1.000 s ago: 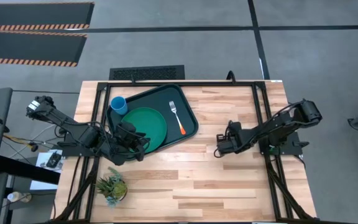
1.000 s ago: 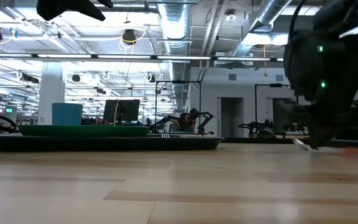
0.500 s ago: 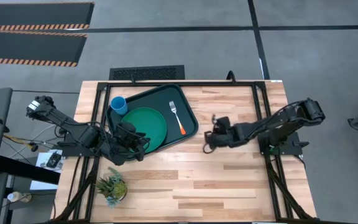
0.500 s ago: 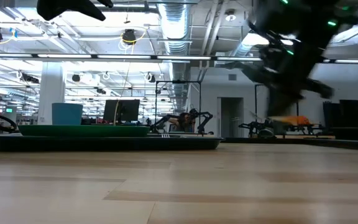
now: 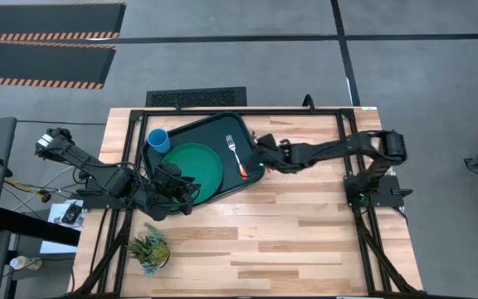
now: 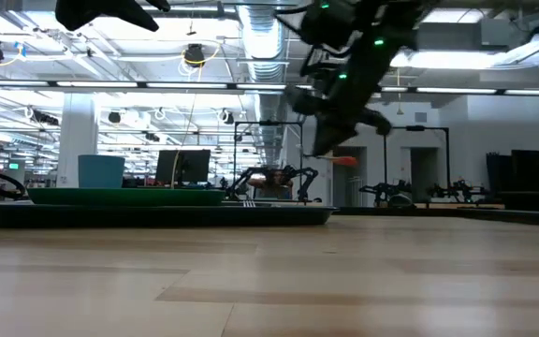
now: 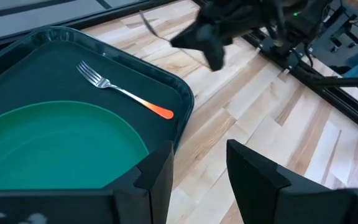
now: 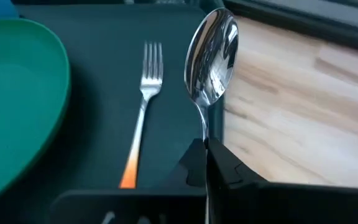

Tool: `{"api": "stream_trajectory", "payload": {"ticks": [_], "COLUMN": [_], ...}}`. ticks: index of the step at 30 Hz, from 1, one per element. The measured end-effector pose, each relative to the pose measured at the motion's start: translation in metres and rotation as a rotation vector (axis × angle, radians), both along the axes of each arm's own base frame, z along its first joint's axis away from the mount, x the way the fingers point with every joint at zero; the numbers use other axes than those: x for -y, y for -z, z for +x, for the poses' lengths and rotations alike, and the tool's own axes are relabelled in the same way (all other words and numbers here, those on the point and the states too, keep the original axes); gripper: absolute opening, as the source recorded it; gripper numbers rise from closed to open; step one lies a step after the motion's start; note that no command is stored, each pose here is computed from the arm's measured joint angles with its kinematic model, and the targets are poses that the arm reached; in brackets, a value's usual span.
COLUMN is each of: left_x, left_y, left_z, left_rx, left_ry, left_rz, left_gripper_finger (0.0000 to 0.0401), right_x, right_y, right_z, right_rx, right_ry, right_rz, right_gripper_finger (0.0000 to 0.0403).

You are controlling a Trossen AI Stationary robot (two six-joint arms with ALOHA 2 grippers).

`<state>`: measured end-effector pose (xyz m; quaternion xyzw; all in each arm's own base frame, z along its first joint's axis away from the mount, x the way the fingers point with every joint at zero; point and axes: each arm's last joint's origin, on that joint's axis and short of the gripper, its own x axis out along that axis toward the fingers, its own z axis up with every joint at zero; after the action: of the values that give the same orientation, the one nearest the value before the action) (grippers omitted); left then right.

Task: Pick and place plate/cup/fork/spoon on tray
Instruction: Put the orange spoon on the black tray to the right of the orange fork

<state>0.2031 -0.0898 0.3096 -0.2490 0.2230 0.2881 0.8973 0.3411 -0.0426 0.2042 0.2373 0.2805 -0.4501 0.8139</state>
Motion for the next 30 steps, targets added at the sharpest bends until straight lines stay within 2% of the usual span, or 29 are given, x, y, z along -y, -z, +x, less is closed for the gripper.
{"api": "stream_trajectory", "payload": {"ticks": [8,13,24,30], "left_x": [0.000,0.000,0.000,0.000], "left_y": [0.000,0.000,0.000,0.000], "left_z": [0.000,0.000,0.000,-0.001], "left_rx": [0.000,-0.003,-0.007,-0.010], "left_ry": [0.000,0.002,0.002,0.000], "left_rz": [0.000,0.000,0.007,0.011], "left_gripper_finger": [0.0133,0.0133,0.0133,0.0133], "right_x": [0.022,0.034,0.041,0.041], "right_y": [0.016,0.035,0.069,0.076], "right_z": [0.049,0.067,0.081,0.081], "right_rx": [-0.091,-0.177,-0.264,-0.276], "right_ry": [-0.018,-0.004,0.018,0.036], "right_rz": [-0.028,-0.019,0.002,0.010], "right_gripper_finger": [0.0007,0.0008,0.0008,0.0008]}}
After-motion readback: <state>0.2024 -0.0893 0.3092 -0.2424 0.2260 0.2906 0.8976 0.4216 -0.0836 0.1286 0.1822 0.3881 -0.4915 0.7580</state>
